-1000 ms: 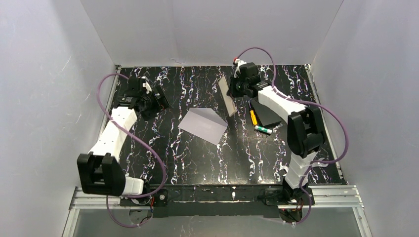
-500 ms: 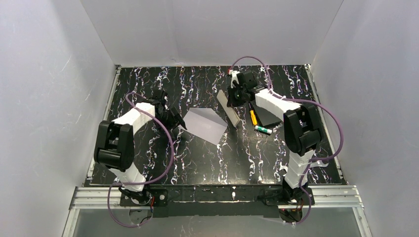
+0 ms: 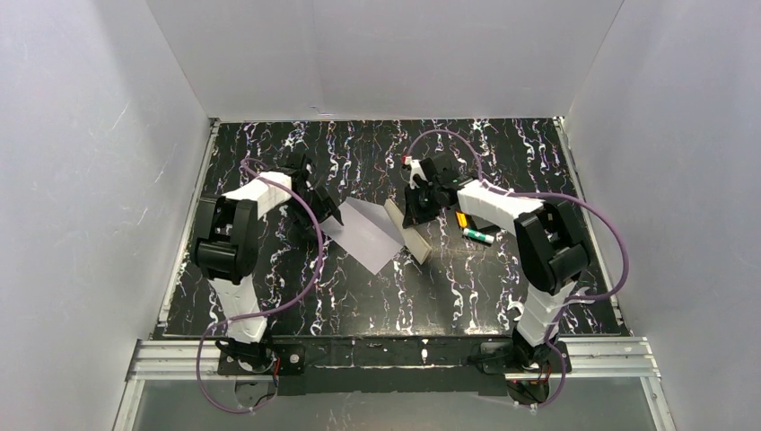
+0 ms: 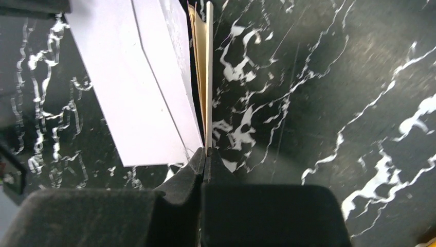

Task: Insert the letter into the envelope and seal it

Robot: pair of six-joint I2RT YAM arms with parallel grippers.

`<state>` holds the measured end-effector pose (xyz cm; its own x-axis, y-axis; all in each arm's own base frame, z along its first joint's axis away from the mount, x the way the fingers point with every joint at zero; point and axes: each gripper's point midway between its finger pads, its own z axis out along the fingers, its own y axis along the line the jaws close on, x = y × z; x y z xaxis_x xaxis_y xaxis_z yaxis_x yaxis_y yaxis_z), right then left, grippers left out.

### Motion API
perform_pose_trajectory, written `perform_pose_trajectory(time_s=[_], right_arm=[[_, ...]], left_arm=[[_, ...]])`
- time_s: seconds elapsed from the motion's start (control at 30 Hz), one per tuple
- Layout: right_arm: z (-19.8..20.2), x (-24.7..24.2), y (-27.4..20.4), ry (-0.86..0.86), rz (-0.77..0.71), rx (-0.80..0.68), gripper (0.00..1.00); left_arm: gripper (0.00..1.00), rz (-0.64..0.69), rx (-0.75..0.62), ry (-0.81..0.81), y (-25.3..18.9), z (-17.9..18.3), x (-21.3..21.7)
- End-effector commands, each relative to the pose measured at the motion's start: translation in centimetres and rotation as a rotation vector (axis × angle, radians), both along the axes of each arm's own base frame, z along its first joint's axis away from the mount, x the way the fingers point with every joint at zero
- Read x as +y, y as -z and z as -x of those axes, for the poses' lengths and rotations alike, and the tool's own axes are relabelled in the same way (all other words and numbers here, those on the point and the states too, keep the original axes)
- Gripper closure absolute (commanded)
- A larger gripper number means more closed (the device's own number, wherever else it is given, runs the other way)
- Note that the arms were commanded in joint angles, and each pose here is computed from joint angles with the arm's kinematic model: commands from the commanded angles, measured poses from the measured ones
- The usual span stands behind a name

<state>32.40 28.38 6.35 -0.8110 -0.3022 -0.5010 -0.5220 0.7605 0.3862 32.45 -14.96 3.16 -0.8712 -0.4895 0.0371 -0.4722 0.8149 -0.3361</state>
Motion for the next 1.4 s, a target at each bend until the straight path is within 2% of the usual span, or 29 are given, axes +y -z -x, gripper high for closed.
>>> perform_pose_trajectory(time_s=[0.0,0.13,0.27,0.47,0.67,0.73,0.87,1.0,1.2,1.37], right_arm=[[0.8,1.0,-3.9,0.048,-0.125,-0.019,0.99],[0.7,1.2,-5.7,0.103,-0.182,-0.045,0.99],[-0.2,0.1,-6.3,0.219,-0.164,-0.085,0.99],[-1.3,-1.0,-7.6,0.338,-0.172,-0.153,0.99],[0.9,3.7,-10.9,0.039,-0.341,-0.21,0.99],[0.0,4.7,-11.8,0.015,-0.378,-0.252,0.99],[-2.6,6.3,-11.9,0.021,-0.401,-0.295,0.99],[-4.2,7.4,-11.0,0.025,-0.427,-0.302,0.99],[-5.6,8.2,-9.8,0.006,-0.448,-0.373,0.99],[-6.3,8.4,-10.4,0.016,-0.478,-0.398,0.99]], left_arm=[[0.33,0.034,-0.049,0.036,-0.9,-1.8,-0.8],[0.32,0.069,-0.123,0.108,-1.4,-3.7,-1.4],[0.32,0.15,-0.198,0.161,-2.1,-5.7,-2.8],[0.32,0.184,-0.221,0.171,-1.0,-7.6,-3.6],[0.32,0.084,-0.258,0.145,-3.2,-5.7,-1.5],[0.3,0.03,-0.271,0.102,-4.9,-4.0,-0.2],[0.29,-0.029,-0.236,0.012,-4.9,0.0,1.7],[0.29,0.007,-0.198,-0.071,-3.8,2.6,1.6],[0.3,0.057,-0.299,-0.142,-1.1,1.4,0.7],[0.41,0.091,-0.407,-0.144,-0.5,-1.0,0.0]])
